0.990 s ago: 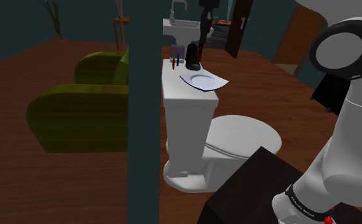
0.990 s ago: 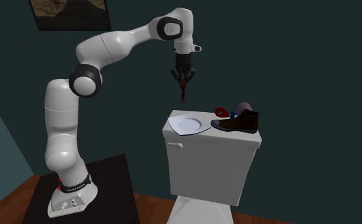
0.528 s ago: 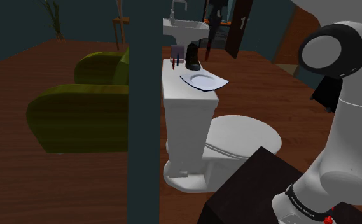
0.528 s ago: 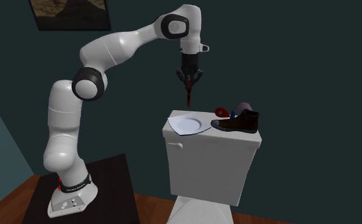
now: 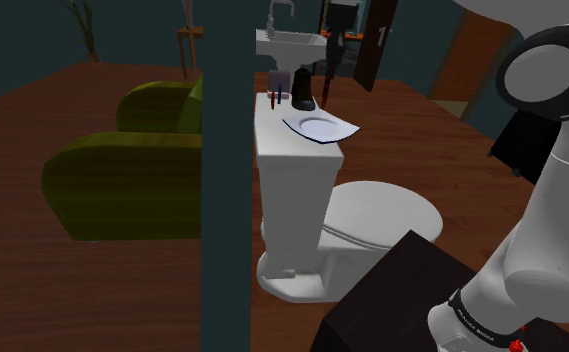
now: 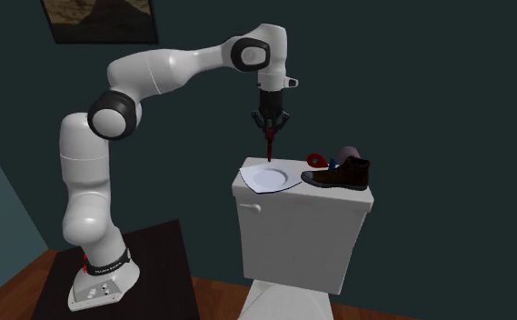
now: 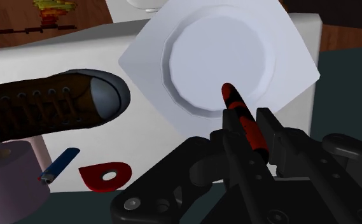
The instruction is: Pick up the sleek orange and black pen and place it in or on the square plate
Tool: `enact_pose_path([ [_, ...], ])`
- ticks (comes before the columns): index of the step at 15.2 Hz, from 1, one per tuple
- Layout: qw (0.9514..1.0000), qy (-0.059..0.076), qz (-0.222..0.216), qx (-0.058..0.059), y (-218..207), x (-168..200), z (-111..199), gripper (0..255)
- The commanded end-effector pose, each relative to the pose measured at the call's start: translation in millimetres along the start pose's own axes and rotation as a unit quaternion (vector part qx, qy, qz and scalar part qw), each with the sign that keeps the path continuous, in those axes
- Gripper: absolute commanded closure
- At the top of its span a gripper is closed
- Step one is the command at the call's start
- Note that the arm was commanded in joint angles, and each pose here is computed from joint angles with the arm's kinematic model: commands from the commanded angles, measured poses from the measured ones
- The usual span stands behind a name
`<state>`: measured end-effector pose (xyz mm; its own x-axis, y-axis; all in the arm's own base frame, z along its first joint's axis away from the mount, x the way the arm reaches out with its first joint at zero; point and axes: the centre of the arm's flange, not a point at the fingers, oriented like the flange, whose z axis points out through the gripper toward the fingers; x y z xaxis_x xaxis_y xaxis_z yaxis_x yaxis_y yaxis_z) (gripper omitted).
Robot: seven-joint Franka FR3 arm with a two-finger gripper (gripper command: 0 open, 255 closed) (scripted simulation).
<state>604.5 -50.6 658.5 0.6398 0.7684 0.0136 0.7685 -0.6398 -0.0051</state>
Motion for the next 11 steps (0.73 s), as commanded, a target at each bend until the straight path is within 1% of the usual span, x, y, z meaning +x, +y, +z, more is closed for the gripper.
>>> enact_pose_path([
  [1,1.0000,0.000,0.000,0.000,0,0,11,255],
  [10,1.0000,0.000,0.000,0.000,0,-1,58,255],
  [11,1.0000,0.000,0.000,0.000,0,-1,58,255],
])
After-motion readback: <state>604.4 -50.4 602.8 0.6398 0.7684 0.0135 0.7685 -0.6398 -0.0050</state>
